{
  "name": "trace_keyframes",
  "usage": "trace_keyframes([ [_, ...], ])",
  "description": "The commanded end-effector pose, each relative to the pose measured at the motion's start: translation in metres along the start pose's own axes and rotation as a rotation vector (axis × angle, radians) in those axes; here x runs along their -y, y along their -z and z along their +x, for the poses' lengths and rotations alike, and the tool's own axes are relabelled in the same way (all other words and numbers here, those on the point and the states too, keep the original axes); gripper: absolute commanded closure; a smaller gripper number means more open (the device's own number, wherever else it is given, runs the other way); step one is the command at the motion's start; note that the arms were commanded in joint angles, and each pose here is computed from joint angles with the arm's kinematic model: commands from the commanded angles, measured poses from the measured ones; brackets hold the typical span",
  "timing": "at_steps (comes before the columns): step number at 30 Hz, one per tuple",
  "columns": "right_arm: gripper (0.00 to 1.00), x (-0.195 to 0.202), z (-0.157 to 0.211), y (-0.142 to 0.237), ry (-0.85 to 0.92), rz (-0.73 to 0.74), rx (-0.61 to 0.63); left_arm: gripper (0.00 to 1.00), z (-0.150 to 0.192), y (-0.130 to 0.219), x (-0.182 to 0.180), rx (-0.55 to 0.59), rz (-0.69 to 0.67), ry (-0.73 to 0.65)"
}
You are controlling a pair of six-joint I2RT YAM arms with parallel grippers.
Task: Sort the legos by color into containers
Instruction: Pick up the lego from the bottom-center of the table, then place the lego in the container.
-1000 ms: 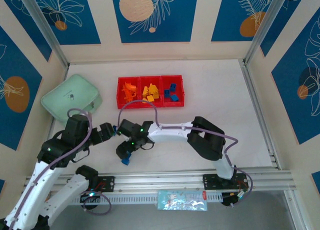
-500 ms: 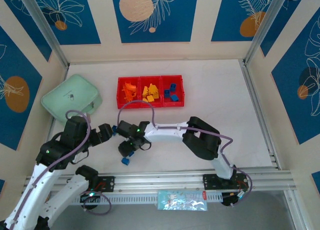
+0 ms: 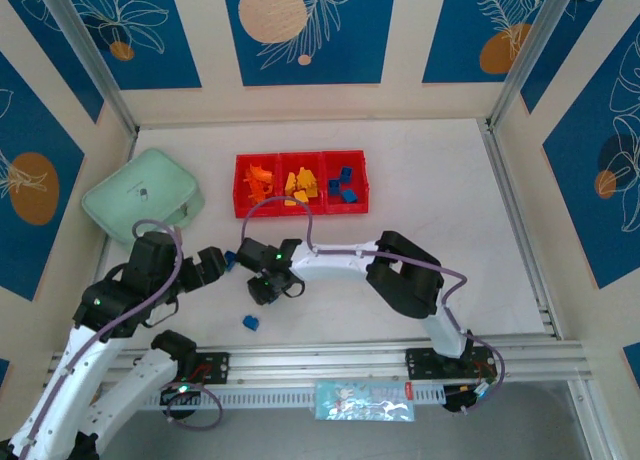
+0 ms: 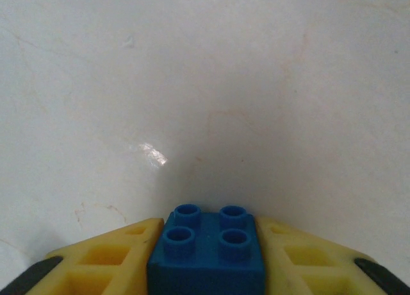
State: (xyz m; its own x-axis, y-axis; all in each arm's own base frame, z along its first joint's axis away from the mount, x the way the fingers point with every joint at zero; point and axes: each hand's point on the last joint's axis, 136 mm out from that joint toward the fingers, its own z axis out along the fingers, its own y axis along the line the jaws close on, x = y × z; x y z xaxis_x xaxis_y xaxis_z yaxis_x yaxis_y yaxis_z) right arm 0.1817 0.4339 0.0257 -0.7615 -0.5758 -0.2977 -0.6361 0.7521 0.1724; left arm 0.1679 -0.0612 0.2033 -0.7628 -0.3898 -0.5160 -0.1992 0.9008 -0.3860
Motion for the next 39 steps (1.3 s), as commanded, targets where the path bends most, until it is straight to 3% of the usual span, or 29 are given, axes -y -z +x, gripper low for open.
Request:
trace_keyframes([
  [1,0.65,0.007,0.002,0.021,-0.017,0.006,0.01,0.01,-0.001,-0.004,0.004,-0.005,0.019,0.019],
  [9,0.7,0.05,-0.018,0.067,-0.098,0.008,0.118,0.01,-0.004,-0.017,0.028,-0.038,0.102,-0.01],
  [20,0.7,0.215,-0.089,0.139,-0.314,0.187,0.352,0.01,-0.015,-0.046,0.072,-0.105,0.227,-0.082],
  [25,0.7,0.283,-0.117,0.137,-0.426,0.226,0.372,0.01,-0.021,-0.059,0.085,-0.117,0.248,-0.086],
  [32,0.69,0.328,-0.148,0.112,-0.454,0.292,0.364,0.01,-0.033,-0.07,0.093,-0.105,0.244,-0.09],
  [39,0.48,0.336,-0.161,0.122,-0.441,0.313,0.383,0.01,-0.039,-0.069,0.098,-0.096,0.245,-0.099],
])
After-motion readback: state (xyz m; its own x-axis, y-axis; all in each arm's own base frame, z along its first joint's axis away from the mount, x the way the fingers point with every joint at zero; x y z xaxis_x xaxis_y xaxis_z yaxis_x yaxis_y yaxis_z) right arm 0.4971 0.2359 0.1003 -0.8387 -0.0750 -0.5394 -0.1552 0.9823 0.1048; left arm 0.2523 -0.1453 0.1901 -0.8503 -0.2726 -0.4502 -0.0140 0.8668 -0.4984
